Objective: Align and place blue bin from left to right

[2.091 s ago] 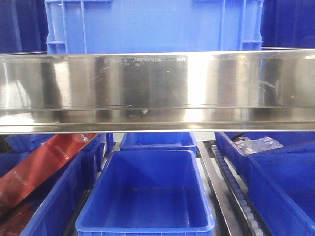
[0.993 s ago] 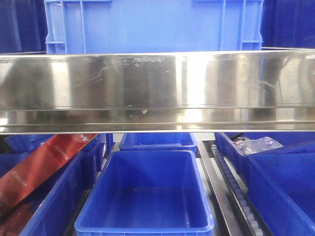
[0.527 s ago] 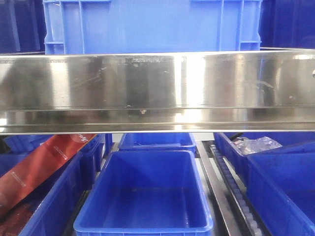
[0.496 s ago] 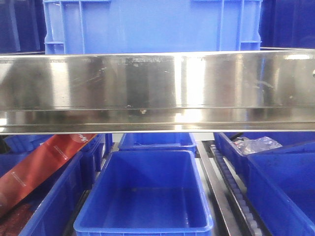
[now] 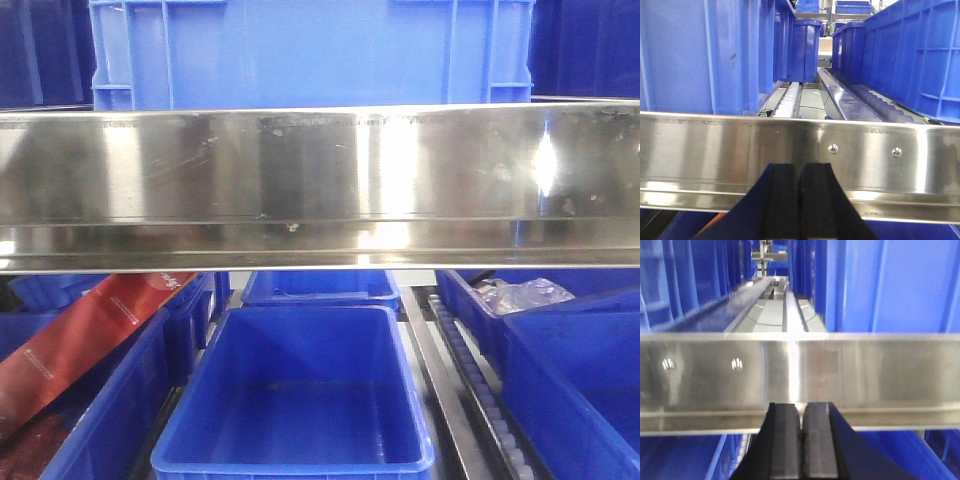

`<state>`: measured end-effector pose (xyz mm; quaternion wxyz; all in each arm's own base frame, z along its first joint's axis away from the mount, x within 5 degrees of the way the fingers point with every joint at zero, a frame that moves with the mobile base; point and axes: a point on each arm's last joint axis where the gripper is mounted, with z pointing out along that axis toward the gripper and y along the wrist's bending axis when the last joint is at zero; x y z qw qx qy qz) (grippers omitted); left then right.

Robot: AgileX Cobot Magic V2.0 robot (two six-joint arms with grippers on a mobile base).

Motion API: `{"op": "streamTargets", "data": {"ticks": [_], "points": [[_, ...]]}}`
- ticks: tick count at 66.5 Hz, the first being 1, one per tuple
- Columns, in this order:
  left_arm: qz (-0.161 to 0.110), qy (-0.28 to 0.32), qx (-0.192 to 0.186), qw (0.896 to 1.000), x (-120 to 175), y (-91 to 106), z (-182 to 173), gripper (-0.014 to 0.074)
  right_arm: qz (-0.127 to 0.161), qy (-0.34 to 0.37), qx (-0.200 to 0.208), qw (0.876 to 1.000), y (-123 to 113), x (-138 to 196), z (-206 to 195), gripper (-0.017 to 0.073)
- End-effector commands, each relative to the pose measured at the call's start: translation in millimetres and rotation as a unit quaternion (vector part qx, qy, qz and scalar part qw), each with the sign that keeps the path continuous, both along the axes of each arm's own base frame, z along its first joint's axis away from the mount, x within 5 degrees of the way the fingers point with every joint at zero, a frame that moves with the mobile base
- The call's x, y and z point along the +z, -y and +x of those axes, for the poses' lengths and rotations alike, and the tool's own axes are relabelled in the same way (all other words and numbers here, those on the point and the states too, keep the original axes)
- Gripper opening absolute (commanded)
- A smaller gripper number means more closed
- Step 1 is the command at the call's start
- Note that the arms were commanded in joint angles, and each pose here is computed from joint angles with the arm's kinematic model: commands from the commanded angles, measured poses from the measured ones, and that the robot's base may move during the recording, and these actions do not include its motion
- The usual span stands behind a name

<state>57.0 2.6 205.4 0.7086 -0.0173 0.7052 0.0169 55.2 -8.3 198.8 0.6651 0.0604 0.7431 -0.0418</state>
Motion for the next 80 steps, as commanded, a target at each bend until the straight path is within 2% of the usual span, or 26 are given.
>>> {"op": "streamTargets", "data": {"ticks": [1,80], "points": [[-0.001,0.011,0.001,1.0,2.3,-0.1,-0.6,-0.0111,-0.005,0.053,-0.002,0.999,0.1,5.9,0.6,-0.0067],[-0.001,0.011,0.001,1.0,2.3,-0.1,-0.6,-0.0111,-0.002,0.045,-0.002,0.999,0.1,4.4,0.6,-0.0067]]}}
